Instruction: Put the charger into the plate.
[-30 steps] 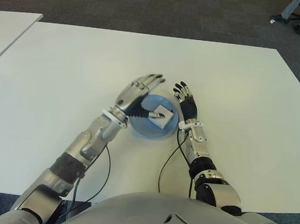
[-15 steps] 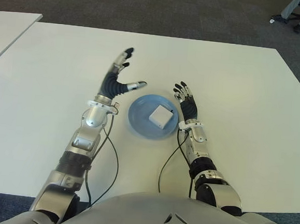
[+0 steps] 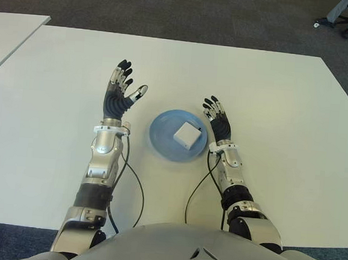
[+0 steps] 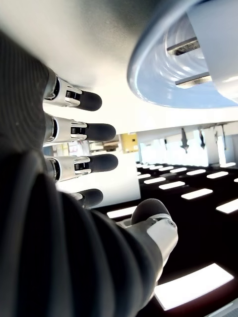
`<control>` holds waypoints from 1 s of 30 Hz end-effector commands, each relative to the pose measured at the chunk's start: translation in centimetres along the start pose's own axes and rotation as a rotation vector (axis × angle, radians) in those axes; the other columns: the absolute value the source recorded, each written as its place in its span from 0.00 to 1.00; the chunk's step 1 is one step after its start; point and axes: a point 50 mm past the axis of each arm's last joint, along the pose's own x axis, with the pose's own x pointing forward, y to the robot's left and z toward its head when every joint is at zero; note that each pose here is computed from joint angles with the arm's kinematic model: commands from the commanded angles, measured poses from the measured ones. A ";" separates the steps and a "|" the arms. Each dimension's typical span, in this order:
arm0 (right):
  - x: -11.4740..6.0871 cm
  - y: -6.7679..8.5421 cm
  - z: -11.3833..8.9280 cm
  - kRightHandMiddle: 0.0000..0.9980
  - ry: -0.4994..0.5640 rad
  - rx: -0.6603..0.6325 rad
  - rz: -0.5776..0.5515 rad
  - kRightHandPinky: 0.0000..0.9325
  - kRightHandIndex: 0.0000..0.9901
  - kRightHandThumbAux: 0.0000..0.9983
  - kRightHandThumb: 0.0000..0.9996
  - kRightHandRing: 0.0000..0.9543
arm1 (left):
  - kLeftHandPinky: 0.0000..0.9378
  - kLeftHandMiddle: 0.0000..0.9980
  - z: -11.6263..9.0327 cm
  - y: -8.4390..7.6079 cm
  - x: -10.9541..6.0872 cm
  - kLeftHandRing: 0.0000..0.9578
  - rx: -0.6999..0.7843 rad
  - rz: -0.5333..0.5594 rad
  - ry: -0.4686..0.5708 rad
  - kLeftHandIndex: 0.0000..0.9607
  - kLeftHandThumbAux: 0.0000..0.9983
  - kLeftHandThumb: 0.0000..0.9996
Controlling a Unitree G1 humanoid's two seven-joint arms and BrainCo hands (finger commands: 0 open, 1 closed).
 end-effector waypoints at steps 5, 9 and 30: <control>-1.9 -0.6 -2.3 0.17 0.112 0.026 -0.026 0.06 0.01 0.61 0.00 0.13 | 0.09 0.08 -4.3 0.8 -2.6 0.07 -0.078 0.051 0.139 0.06 0.75 0.00; -2.0 -0.7 -2.2 0.17 0.107 0.028 -0.025 0.07 0.02 0.61 0.00 0.13 | 0.08 0.07 -5.5 1.0 -3.4 0.06 -0.118 0.060 0.177 0.06 0.76 0.00; -2.6 -1.0 -1.9 0.15 0.088 0.017 -0.024 0.07 0.03 0.59 0.00 0.11 | 0.05 0.05 -8.7 1.4 -5.8 0.03 -0.101 0.020 0.337 0.04 0.77 0.00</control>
